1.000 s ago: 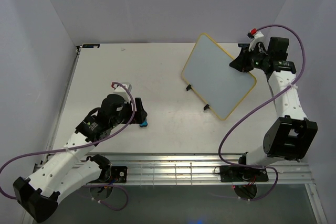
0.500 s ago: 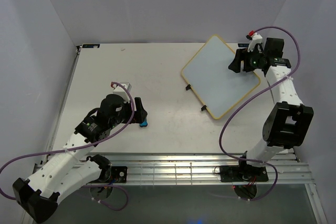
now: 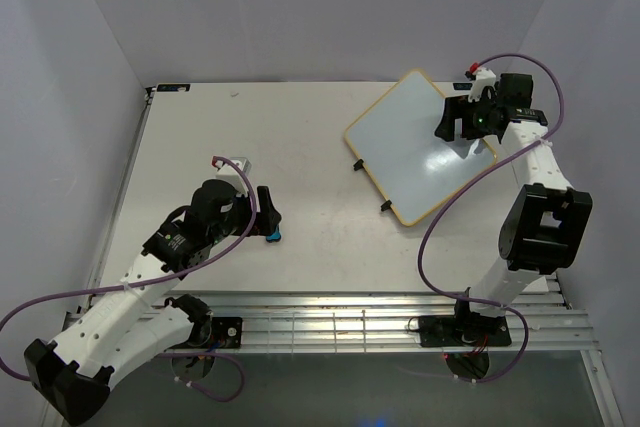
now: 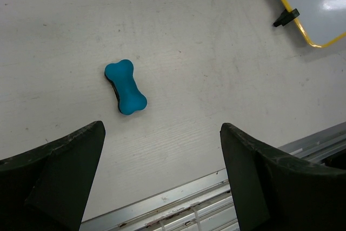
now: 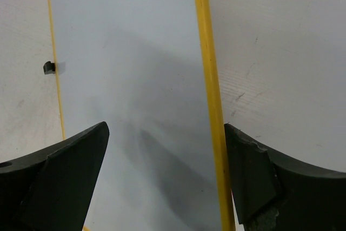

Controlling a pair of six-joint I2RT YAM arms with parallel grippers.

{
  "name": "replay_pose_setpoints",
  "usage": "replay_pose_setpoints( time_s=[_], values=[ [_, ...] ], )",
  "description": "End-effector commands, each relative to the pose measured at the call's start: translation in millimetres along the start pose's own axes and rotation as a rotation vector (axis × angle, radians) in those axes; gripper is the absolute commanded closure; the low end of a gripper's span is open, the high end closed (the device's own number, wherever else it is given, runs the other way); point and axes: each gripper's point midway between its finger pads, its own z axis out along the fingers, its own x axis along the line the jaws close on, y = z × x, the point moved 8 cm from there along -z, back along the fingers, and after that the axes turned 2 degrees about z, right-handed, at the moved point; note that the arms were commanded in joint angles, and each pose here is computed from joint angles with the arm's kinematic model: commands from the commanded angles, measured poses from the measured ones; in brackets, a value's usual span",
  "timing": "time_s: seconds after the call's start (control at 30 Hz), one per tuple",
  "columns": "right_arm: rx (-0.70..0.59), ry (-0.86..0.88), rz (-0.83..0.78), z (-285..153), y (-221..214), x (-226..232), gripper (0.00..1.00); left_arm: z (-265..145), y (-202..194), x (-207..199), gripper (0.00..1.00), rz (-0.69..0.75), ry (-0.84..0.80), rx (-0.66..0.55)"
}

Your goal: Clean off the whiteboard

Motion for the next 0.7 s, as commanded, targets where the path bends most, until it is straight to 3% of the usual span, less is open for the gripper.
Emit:
replay_pose_setpoints(
  time_s=[0.0,0.3,0.5,0.63,0.67],
  values=[
    [-0.082,-0.077,-0.034,-21.9,26.7,3.3,0.1,0.1,0.5,0.3,0.02,0.004,-0.004,-0.019],
    [-0.085,-0.26,0.026,-46.0,36.4,-2.1,0.1,-0.3,2.7,9.5,0.02,-0.027,0.104,-0.041],
    [-0.171,-0.524,0.086,-107.5,55.6,3.3,0.1,-5.8,13.0,24.8,0.02,-0.081,0.288,-0.106],
    [-0.226,-0.412,0.099,-136.6,52.4,38.9,0.1,-10.6,32.1,31.2,0.02,-0.107,0.352,-0.161],
    [-0.294,-0.369,0.069,-153.7,54.9,61.8,0.1,-13.3,37.4,31.2,0.02,-0.11,0.364,-0.175]
  ],
)
